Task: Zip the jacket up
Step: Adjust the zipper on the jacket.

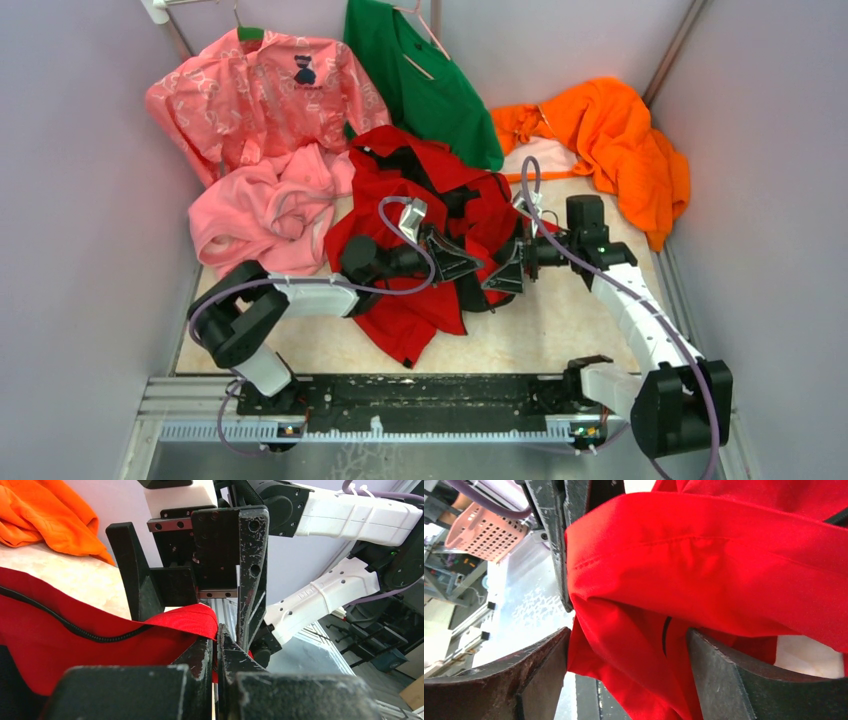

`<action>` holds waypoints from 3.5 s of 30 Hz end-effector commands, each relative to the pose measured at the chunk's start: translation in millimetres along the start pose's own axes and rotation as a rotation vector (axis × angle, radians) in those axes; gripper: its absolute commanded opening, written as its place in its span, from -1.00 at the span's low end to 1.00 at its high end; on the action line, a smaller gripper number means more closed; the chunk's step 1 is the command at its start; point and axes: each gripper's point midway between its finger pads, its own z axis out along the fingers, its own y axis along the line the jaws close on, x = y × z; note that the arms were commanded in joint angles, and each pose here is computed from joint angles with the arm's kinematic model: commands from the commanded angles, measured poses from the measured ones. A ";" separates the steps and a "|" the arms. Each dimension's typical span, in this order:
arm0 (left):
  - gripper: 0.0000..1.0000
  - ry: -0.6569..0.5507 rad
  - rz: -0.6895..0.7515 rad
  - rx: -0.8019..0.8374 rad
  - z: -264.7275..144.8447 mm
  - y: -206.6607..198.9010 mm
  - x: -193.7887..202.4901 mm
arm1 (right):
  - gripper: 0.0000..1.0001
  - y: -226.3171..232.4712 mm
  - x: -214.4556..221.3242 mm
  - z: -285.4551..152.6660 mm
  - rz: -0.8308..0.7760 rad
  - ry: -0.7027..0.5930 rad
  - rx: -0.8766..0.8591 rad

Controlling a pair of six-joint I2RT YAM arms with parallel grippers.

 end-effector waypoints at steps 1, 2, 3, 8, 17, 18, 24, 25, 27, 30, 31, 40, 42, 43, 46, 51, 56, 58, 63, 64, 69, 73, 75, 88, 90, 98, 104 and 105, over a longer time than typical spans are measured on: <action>-1.00 -0.040 0.039 0.071 1.3 -13.5 -11.9 | 0.47 14.0 -15.2 3.6 -0.054 -0.038 -0.101; -1.00 -0.037 0.037 0.074 1.2 -13.7 -11.1 | 0.19 17.1 -16.6 3.5 -0.056 -0.043 -0.122; -1.00 -0.035 0.036 0.076 1.3 -14.1 -11.0 | -0.12 19.2 -17.5 3.6 -0.055 -0.047 -0.136; -1.00 -0.032 0.031 0.068 1.1 -12.3 -9.7 | -1.00 29.6 -19.1 2.1 -0.072 -0.057 -0.193; 0.13 -0.039 -0.087 -0.270 -31.4 24.0 -2.3 | -1.00 -1.1 -20.5 0.6 -0.207 -0.053 0.021; 0.15 -0.029 -0.112 -0.325 -38.2 26.4 -0.8 | -1.00 -6.6 -20.5 1.3 -0.205 -0.055 0.043; 0.17 0.015 -0.301 -0.574 -49.7 16.5 24.0 | -1.00 -20.9 -22.7 11.9 -0.166 -0.062 0.090; 0.17 0.022 -0.329 -0.618 -48.9 15.2 31.6 | -1.00 -24.9 -24.9 14.9 -0.157 -0.063 0.117; 0.17 0.035 -0.371 -0.706 -50.8 16.5 45.0 | -1.00 -32.2 -29.8 21.8 -0.144 -0.062 0.176; 0.17 0.052 -0.446 -0.853 -63.9 27.4 60.2 | -1.00 -47.8 -36.1 31.8 -0.093 -0.063 0.297; 0.17 0.053 -0.460 -0.885 -67.1 30.2 62.3 | -1.00 -51.0 -36.6 37.1 -0.087 -0.062 0.328; 0.22 0.039 -0.587 -1.000 -62.1 40.8 74.1 | -1.00 -83.8 -22.1 55.7 -0.007 -0.083 0.577; 0.21 0.054 -0.633 -1.071 -62.2 46.3 80.9 | -1.00 -81.1 -23.7 62.1 -0.024 -0.087 0.575; 0.19 0.065 -0.652 -1.107 -60.6 48.5 83.9 | -1.00 -79.9 -24.1 64.5 -0.026 -0.089 0.570; 0.14 0.091 -0.667 -1.167 -61.3 53.4 91.5 | -1.00 -78.0 -20.8 68.5 -0.023 -0.084 0.558; -0.34 0.071 -0.601 -1.168 -55.4 65.5 89.3 | -1.00 -72.8 -20.3 70.4 -0.014 -0.085 0.531; -0.50 0.106 -0.525 -1.170 -53.4 69.9 85.2 | -1.00 -70.1 -19.3 71.0 -0.020 -0.081 0.515; -0.63 0.097 -0.505 -1.160 -54.6 70.3 81.8 | -1.00 -68.6 -19.5 71.4 -0.021 -0.081 0.508; -0.85 0.023 -0.497 -1.050 -58.0 66.9 61.7 | -1.00 -66.5 -18.5 71.8 -0.032 -0.074 0.495; -0.87 0.018 -0.502 -1.018 -58.0 64.3 59.0 | -1.00 -66.6 -18.2 71.7 -0.033 -0.073 0.495; -0.88 -0.018 -0.560 -0.885 -67.1 56.0 43.2 | -1.00 -66.3 -16.0 72.4 -0.041 -0.065 0.487; -0.68 -0.040 -0.614 -0.814 -75.8 50.0 34.8 | -1.00 -65.9 -14.3 73.3 -0.048 -0.058 0.478; -0.48 -0.043 -0.630 -0.785 -78.4 47.6 32.1 | -1.00 -64.9 -13.4 73.9 -0.051 -0.055 0.470; 0.12 0.195 -0.312 -0.494 -71.4 12.3 23.7 | -1.00 -64.8 -8.8 74.0 -0.099 -0.032 0.456; 0.12 0.228 -0.344 -0.454 -65.1 1.6 23.1 | -1.00 -65.2 -7.3 75.2 -0.098 -0.027 0.454; 0.18 0.038 -0.800 -0.494 -81.2 -1.5 39.8 | -1.00 -65.5 -5.4 77.5 -0.094 -0.020 0.448; 0.24 0.023 -0.819 -0.564 -82.4 11.2 50.1 | -1.00 -64.8 -4.1 79.3 -0.084 -0.017 0.437; 0.24 0.023 -0.820 -0.572 -80.7 12.5 52.5 | -1.00 -64.9 -4.4 79.4 -0.085 -0.018 0.437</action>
